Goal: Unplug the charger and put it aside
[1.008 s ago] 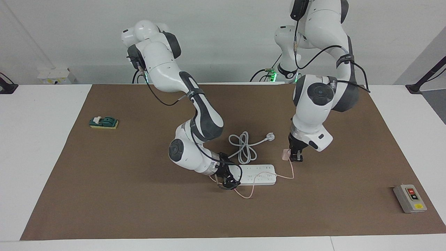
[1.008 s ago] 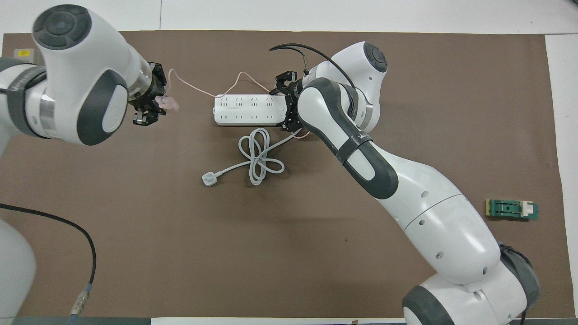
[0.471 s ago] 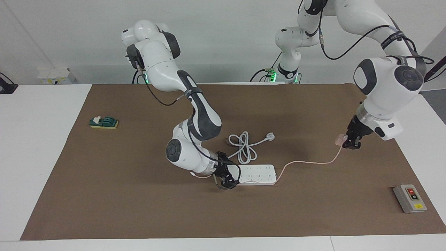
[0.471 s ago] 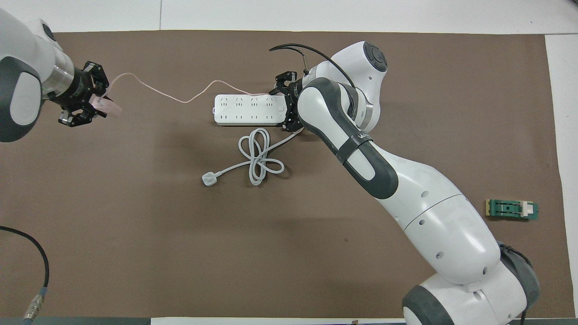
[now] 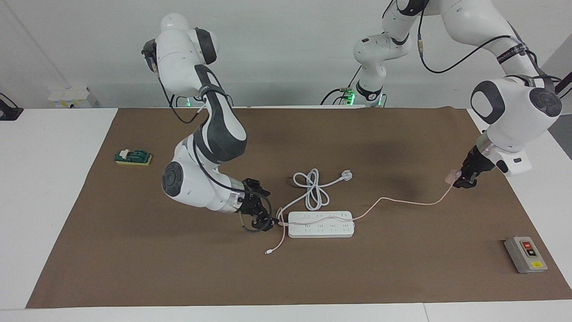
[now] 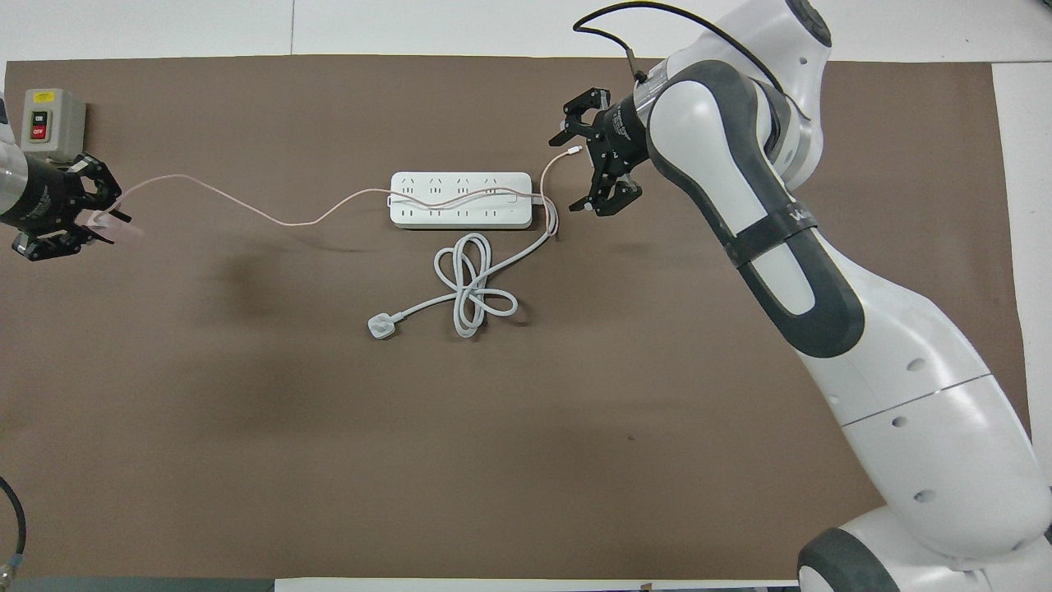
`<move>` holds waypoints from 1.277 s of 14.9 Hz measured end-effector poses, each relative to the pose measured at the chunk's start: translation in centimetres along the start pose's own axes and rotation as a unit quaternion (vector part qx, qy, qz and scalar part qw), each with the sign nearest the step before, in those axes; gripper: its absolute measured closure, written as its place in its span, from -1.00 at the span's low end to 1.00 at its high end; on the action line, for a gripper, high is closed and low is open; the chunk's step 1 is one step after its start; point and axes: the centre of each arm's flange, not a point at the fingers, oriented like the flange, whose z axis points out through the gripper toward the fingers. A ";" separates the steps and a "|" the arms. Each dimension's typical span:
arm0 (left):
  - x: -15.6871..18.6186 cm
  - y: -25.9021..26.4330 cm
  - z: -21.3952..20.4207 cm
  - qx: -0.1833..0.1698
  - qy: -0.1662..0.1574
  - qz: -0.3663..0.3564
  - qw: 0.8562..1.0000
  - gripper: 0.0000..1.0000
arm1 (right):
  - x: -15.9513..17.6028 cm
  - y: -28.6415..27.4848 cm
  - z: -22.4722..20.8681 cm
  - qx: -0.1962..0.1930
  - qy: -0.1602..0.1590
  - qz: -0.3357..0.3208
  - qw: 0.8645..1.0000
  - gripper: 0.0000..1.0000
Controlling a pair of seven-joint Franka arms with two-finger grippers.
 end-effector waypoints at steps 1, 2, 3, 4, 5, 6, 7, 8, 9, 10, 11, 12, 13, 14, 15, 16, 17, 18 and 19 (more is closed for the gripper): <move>-0.3 0.1 0.0 -0.001 0.001 0.003 1.000 -0.09 | -0.5 0.7 -1.6 -0.009 0.016 -0.011 1.000 -1.00; -0.6 0.2 -0.1 -0.002 0.002 0.007 1.000 -0.31 | -1.1 1.6 -3.4 -0.020 0.032 -0.033 0.999 -1.00; -0.8 0.4 -0.3 -0.003 0.003 0.012 1.000 -0.52 | -1.6 2.6 -5.2 -0.032 0.050 -0.063 0.996 -1.00; -1.0 0.5 -0.5 -0.004 0.004 0.021 1.000 -0.80 | -2.1 3.7 -7.0 -0.042 0.069 -0.097 0.992 -1.00; -1.0 0.5 -0.8 -0.006 0.006 0.031 0.999 -0.98 | -2.4 4.9 -8.7 -0.050 0.086 -0.133 0.986 -1.00; -0.9 0.6 -1.5 -0.011 0.011 0.039 0.999 -1.00 | -2.5 6.1 -10.3 -0.057 0.101 -0.173 0.978 -1.00; -0.8 0.7 -2.7 -0.018 0.018 0.046 0.999 -1.00 | -2.4 7.5 -11.9 -0.064 0.114 -0.213 0.968 -1.00; -0.7 0.8 -4.2 -0.022 0.022 0.058 0.998 -1.00 | -2.1 8.8 -13.4 -0.072 0.125 -0.250 0.957 -1.00; -0.7 0.8 -5.8 -0.020 0.022 0.077 0.997 -1.00 | -1.7 10.3 -14.8 -0.083 0.134 -0.287 0.945 -1.00; -0.9 0.6 -7.2 -0.014 0.018 0.103 0.994 -1.00 | -1.4 11.6 -16.3 -0.094 0.142 -0.321 0.932 -1.00; -1.2 0.3 -8.7 -0.007 0.011 0.132 0.991 -1.00 | -1.3 12.9 -17.7 -0.106 0.150 -0.354 0.917 -1.00; -1.7 -0.1 -10.6 -0.001 0.007 0.167 0.986 -1.00 | -1.1 14.3 -19.6 -0.118 0.161 -0.394 0.897 -1.00; -2.8 -0.9 -13.0 0.001 0.006 0.214 0.977 -1.00 | -1.3 15.9 -21.8 -0.132 0.178 -0.437 0.872 -1.00; -3.8 -1.5 -14.3 0.006 0.001 0.251 0.968 -1.00 | -1.6 16.7 -22.8 -0.142 0.188 -0.459 0.856 -1.00; -4.9 -2.0 -15.6 0.011 -0.004 0.288 0.957 -1.00 | -1.9 17.5 -23.8 -0.151 0.199 -0.476 0.843 -1.00; -5.9 -2.5 -16.8 0.014 -0.007 0.323 0.946 -1.00 | -2.4 18.3 -24.7 -0.159 0.209 -0.491 0.831 -1.00; -6.8 -3.0 -17.9 0.016 -0.008 0.354 0.935 -1.00 | -2.9 19.1 -25.5 -0.164 0.217 -0.506 0.819 -1.00; -7.3 -3.4 -18.7 0.017 -0.008 0.381 0.925 -1.00 | -3.4 19.9 -26.3 -0.168 0.223 -0.521 0.807 -1.00; -7.5 -3.6 -19.1 0.016 -0.007 0.402 0.916 -1.00 | -3.6 20.7 -27.1 -0.171 0.229 -0.532 0.797 -1.00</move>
